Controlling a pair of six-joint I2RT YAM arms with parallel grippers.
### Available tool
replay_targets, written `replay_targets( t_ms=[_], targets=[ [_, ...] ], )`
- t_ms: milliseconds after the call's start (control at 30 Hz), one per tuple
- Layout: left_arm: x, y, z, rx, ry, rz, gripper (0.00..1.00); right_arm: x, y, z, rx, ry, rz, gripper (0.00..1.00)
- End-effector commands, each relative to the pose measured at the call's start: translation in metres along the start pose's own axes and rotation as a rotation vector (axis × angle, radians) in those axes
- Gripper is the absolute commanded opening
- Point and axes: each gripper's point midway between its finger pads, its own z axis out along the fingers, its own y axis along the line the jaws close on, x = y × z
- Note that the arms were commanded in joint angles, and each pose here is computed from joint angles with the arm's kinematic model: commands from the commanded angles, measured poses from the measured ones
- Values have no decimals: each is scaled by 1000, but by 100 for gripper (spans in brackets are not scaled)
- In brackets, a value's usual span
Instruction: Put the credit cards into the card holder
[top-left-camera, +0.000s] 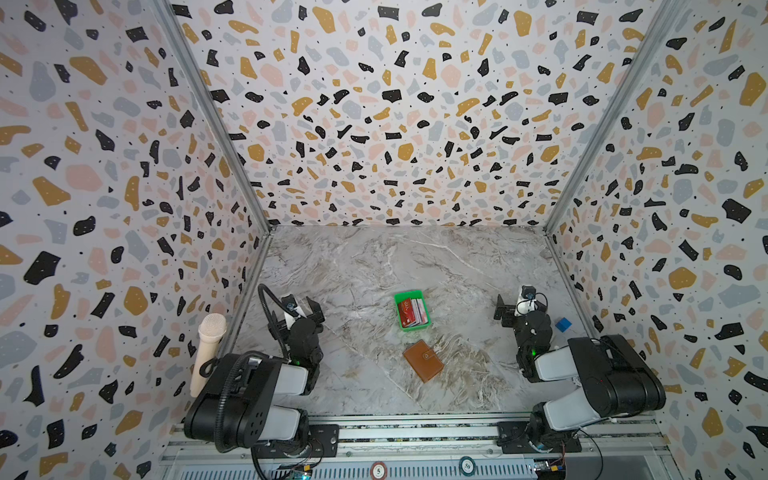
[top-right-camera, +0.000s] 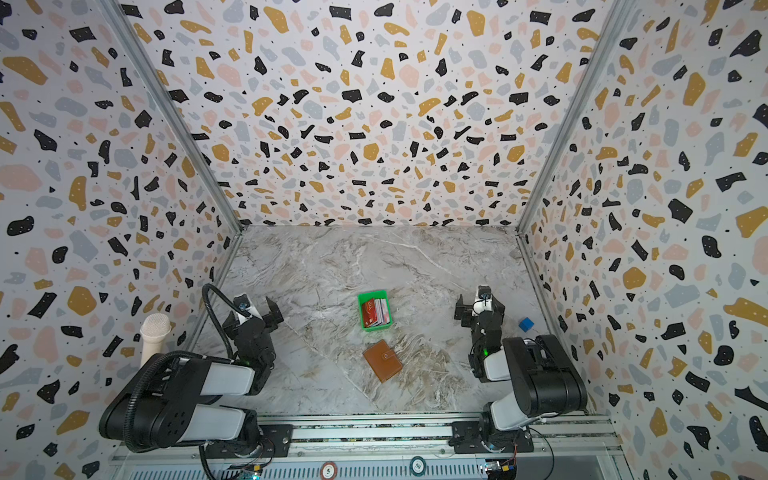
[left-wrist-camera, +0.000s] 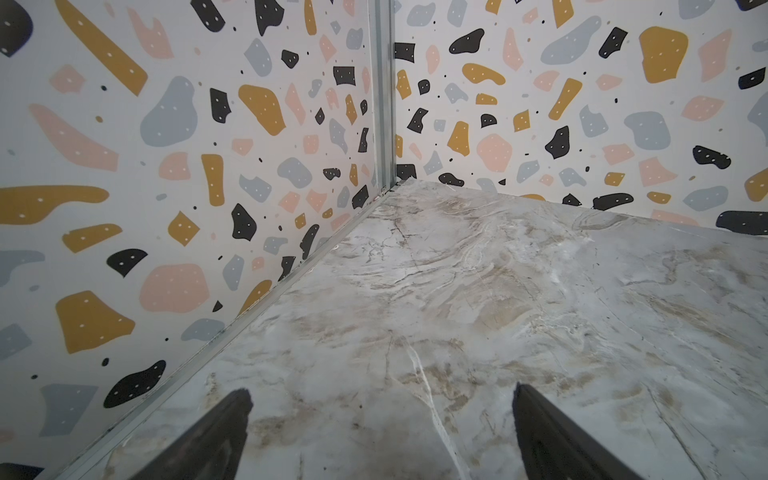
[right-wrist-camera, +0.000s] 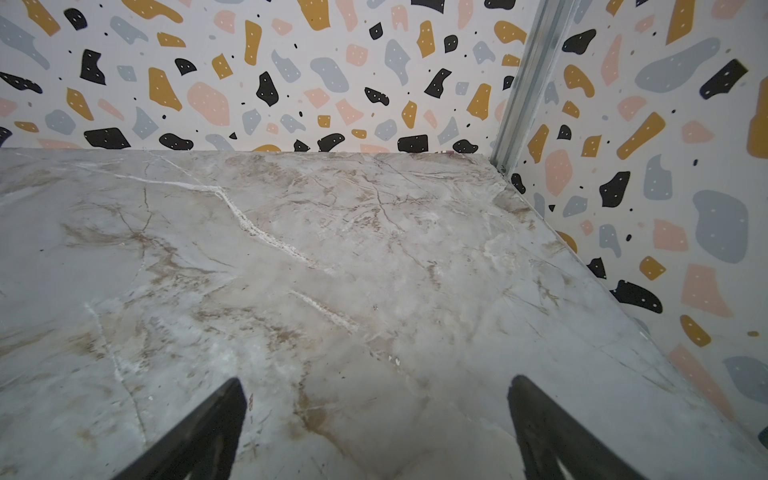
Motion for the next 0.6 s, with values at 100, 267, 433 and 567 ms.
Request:
replay_targets(
  t_ms=[100, 267, 433, 567],
  targets=[
    [-16, -1, 2, -2, -49, -29, 100, -19, -1, 2, 3, -58, 2, 99],
    [-17, -1, 2, -2, -49, -29, 100, -19, -1, 2, 3, -58, 1, 99],
    [-16, -2, 3, 0, -46, -29, 100, -19, -1, 2, 3, -57, 2, 99],
    [-33, -3, -6, 8, -104, -15, 100, -19, -1, 2, 4, -57, 2, 99]
  ],
)
